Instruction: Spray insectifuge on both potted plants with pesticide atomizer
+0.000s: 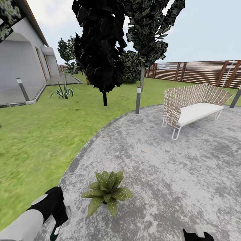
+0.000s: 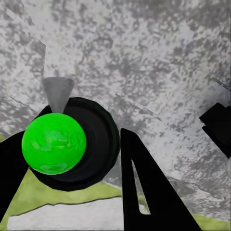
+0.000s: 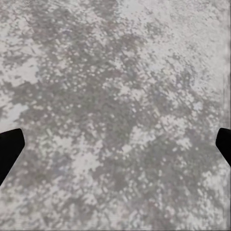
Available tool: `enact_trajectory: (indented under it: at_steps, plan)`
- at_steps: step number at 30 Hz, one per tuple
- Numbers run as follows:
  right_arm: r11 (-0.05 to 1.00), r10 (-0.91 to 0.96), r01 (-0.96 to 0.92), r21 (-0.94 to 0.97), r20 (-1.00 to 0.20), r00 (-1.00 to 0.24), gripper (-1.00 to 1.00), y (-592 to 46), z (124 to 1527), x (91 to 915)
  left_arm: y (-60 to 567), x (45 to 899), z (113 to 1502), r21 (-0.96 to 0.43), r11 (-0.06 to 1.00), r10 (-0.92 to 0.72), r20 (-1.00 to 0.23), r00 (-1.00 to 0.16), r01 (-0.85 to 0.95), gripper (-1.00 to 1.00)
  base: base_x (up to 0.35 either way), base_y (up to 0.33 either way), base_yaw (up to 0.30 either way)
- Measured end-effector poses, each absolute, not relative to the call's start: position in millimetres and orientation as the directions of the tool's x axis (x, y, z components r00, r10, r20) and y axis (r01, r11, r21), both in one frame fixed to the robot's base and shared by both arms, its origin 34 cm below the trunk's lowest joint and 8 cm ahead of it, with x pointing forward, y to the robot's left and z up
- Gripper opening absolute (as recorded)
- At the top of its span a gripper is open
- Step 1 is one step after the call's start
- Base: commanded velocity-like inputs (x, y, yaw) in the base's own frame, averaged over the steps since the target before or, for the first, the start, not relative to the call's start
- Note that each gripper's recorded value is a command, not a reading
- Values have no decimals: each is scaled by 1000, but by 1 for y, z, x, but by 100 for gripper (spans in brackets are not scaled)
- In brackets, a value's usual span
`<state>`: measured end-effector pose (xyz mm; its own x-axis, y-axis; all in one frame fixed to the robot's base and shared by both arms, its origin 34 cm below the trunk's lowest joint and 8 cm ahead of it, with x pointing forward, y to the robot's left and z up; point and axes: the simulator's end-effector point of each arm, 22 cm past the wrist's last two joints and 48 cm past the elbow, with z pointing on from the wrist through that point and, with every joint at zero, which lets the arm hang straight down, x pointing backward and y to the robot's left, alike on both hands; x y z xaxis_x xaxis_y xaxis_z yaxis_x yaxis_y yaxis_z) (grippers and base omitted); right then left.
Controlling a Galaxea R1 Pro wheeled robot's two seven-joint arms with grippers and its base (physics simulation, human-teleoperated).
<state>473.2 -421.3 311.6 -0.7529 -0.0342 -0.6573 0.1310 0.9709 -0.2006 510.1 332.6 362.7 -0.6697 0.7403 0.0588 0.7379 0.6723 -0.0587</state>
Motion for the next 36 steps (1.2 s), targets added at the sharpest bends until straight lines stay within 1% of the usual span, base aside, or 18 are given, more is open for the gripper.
enact_trajectory:
  at_steps: [2, 4, 11, 20, 21, 25, 29, 36]
  plan:
    - [972, -42, 121, -202, -657, -752, 100, -419, 312, 475, 343, 518, 368, -28, 671, 741, 65, -668, 741, -100, 0, 0, 0]
    - [974, -36, 120, -190, -660, -751, 100, -411, 311, 477, 345, 519, 368, -30, 677, 736, 61, -675, 735, -100, 0, 0, 0]
    - [982, -12, 115, -151, -656, -755, 100, -383, 303, 475, 314, 517, 364, -56, 666, 745, 33, -666, 743, -100, 0, 0, 0]
    - [980, -14, 118, -158, -654, -756, 100, -388, 303, 473, 286, 521, 362, -51, 672, 741, 25, -671, 739, -100, 0, 0, 0]
    - [980, -14, 119, -158, -654, -757, 100, -388, 303, 473, 259, 518, 360, -76, 662, 748, 10, -663, 746, -100, 0, 0, 0]
    - [980, -15, 118, -159, -653, -757, 100, -388, 303, 473, 268, 514, 354, -56, 661, 750, 29, -661, 748, -100, 0, 0, 0]
    - [980, -15, 118, -158, -652, -758, 100, -388, 302, 472, 278, 521, 351, 8, 667, 744, 26, -667, 745, -100, 0, 0, 0]
    - [980, -15, 118, -160, -652, -758, 100, -388, 302, 472, 287, 521, 350, 25, 678, 734, 35, -678, 735, -100, 0, 0, 0]
